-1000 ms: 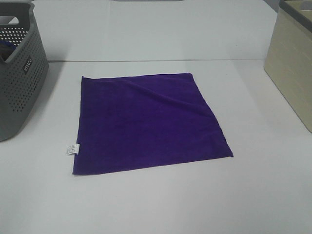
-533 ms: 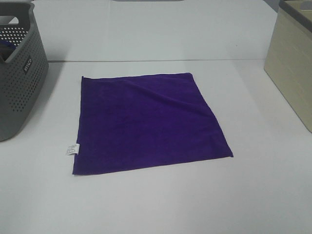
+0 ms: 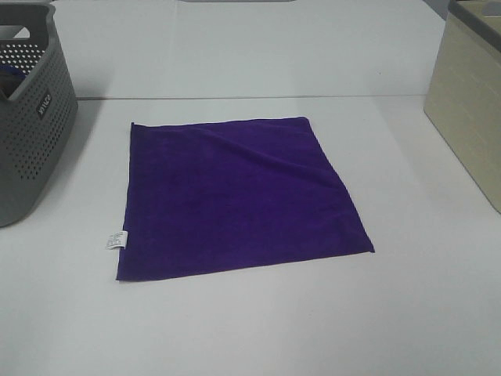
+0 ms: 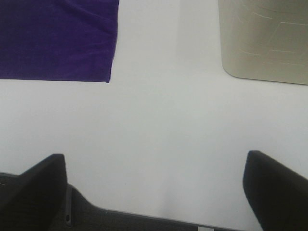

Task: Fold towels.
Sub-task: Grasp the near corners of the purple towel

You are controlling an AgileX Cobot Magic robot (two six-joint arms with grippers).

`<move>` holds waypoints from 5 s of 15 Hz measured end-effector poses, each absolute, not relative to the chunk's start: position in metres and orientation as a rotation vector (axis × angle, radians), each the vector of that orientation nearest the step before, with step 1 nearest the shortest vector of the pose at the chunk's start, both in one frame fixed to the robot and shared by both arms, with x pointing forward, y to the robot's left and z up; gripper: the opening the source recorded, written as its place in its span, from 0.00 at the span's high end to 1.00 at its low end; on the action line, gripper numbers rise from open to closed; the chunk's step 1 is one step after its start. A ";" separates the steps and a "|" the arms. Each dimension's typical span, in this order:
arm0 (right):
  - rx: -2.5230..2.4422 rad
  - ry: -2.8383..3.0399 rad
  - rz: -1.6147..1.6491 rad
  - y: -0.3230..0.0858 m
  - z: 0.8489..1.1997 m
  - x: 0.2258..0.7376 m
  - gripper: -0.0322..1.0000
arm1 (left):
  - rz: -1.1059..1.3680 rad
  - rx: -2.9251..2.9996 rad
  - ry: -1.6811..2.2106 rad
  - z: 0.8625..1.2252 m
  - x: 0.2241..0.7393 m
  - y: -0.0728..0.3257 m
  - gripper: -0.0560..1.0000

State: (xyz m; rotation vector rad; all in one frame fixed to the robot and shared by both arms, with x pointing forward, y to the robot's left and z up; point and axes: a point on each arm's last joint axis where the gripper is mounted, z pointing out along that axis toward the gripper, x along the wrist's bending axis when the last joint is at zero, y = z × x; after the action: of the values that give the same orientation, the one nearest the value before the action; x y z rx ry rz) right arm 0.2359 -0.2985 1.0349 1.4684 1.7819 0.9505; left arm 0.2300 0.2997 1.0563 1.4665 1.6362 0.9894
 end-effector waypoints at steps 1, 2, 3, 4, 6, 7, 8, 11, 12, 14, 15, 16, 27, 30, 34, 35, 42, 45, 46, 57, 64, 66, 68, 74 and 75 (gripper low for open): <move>1.468 1.782 0.950 -0.299 1.035 0.236 0.04 | 0.989 1.467 1.636 1.056 0.230 0.300 0.01; 1.468 1.782 0.950 -0.299 1.035 0.236 0.04 | 0.989 1.467 1.636 1.056 0.230 0.300 0.01; 1.468 1.782 0.950 -0.299 1.035 0.236 0.04 | 0.989 1.467 1.636 1.056 0.230 0.300 0.01; 1.468 1.782 0.950 -0.299 1.035 0.236 0.04 | 0.989 1.467 1.636 1.056 0.230 0.300 0.01; 1.468 1.782 0.950 -0.299 1.035 0.236 0.04 | 0.989 1.467 1.636 1.056 0.230 0.300 0.01; 1.468 1.782 0.950 -0.299 1.035 0.236 0.04 | 0.990 1.467 1.636 1.056 0.230 0.300 0.01; 1.467 1.780 0.944 -0.299 1.035 0.236 0.04 | 0.990 1.467 1.636 1.056 0.230 0.300 0.01; 1.468 1.782 0.950 -0.299 1.035 0.236 0.04 | 0.990 1.467 1.636 1.056 0.230 0.300 0.01; 1.468 1.782 0.950 -0.299 1.035 0.236 0.04 | 0.990 1.467 1.636 1.056 0.230 0.300 0.01; 1.468 1.782 0.950 -0.299 1.035 0.236 0.04 | 0.990 1.467 1.636 1.056 0.230 0.300 0.01; 1.468 1.782 0.950 -0.299 1.035 0.236 0.04 | 0.990 1.467 1.636 1.056 0.230 0.300 0.01; 1.468 1.782 0.950 -0.299 1.035 0.236 0.04 | 0.990 1.467 1.636 1.056 0.230 0.300 0.01; 1.468 1.782 0.950 -0.299 1.035 0.236 0.04 | 0.990 1.467 1.636 1.056 0.230 0.300 0.01; 1.468 1.782 0.950 -0.299 1.035 0.236 0.04 | 0.991 1.468 1.636 1.056 0.230 0.300 0.01; 1.477 1.788 0.944 -0.298 1.037 0.237 0.04 | 0.973 1.485 1.655 1.057 0.234 0.300 0.01; 1.493 1.795 0.940 -0.298 1.040 0.240 0.04 | 0.950 1.504 1.677 1.058 0.238 0.300 0.01; 1.854 2.122 0.602 -0.268 1.086 0.394 0.04 | 0.255 1.782 1.906 1.105 0.366 0.291 0.01; 1.868 2.314 0.656 -0.244 1.068 0.462 0.04 | 0.078 1.797 1.869 1.084 0.412 0.286 0.01; 1.872 2.358 0.691 -0.239 1.063 0.477 0.04 | 0.020 1.778 1.837 1.079 0.424 0.282 0.01; 2.135 2.644 1.114 -0.265 0.997 0.543 0.05 | -0.249 1.875 1.890 0.970 0.511 0.246 0.01; 2.252 2.595 1.072 -0.267 0.967 0.557 0.05 | -0.355 1.793 1.875 0.940 0.528 0.238 0.01; 2.290 2.599 1.046 -0.269 0.952 0.567 0.05 | -0.394 1.761 1.833 0.927 0.535 0.238 0.01; 2.292 2.597 1.045 -0.270 0.948 0.574 0.05 | -0.409 1.737 1.811 0.922 0.538 0.242 0.01; 2.352 2.600 0.964 -0.273 0.915 0.593 0.06 | -0.573 1.725 1.797 0.882 0.542 0.247 0.01; 2.357 2.594 0.952 -0.274 0.910 0.594 0.06 | -0.563 1.738 1.796 0.881 0.542 0.248 0.01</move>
State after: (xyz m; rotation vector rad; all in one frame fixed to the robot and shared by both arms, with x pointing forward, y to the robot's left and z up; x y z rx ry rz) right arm 0.5937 -0.2738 0.9103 2.3574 2.5940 0.9524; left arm 0.5417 0.2475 0.8806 1.7383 1.7961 -0.5628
